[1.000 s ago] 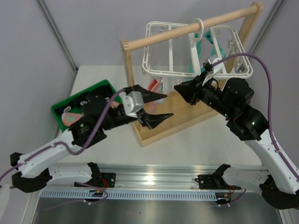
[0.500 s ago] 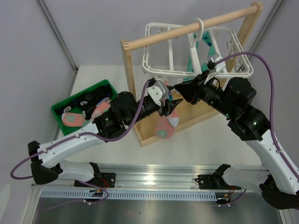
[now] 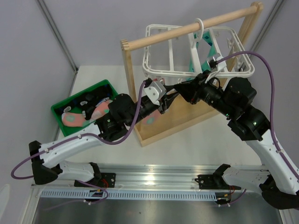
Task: Clip the socks to the hanger
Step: Open the clamp at the hanger.
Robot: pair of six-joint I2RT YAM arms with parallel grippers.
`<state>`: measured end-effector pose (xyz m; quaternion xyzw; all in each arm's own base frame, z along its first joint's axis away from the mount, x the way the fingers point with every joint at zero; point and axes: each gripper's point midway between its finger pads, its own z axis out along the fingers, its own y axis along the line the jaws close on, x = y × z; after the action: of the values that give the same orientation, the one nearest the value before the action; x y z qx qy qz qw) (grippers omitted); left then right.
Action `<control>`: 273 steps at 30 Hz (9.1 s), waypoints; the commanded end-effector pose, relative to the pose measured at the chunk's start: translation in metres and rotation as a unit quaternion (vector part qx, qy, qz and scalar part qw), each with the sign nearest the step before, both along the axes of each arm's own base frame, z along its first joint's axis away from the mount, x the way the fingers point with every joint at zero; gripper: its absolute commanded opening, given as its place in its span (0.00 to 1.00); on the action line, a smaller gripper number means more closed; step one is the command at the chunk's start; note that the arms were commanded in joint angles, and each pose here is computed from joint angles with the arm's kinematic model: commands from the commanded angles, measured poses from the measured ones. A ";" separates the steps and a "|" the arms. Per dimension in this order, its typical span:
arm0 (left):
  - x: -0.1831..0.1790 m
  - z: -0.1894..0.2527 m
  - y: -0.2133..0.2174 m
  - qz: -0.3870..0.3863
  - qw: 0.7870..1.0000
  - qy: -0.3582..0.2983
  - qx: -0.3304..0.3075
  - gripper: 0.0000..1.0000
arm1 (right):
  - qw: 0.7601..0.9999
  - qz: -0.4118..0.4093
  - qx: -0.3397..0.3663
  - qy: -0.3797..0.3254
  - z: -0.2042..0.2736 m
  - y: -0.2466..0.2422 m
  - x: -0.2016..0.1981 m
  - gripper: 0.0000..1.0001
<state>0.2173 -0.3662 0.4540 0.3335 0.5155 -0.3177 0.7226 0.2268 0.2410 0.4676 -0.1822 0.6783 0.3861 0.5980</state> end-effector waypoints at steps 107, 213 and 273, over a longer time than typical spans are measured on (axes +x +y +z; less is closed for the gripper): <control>-0.011 -0.008 0.019 0.017 0.998 0.038 -0.051 0.73 | 0.998 0.012 0.033 -0.052 0.033 -0.013 -0.024 0.04; 0.027 0.021 0.031 0.126 0.985 -0.037 -0.109 0.78 | 0.994 0.044 0.042 -0.086 0.044 0.021 -0.016 0.45; -0.011 0.020 0.014 0.006 1.000 0.004 -0.023 0.08 | 0.996 -0.027 0.049 -0.066 0.046 0.000 -0.006 0.63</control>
<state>0.2255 -0.3497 0.4542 0.2934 0.5295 -0.2889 0.7416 0.2188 0.2457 0.5013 -0.1684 0.6309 0.3925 0.6478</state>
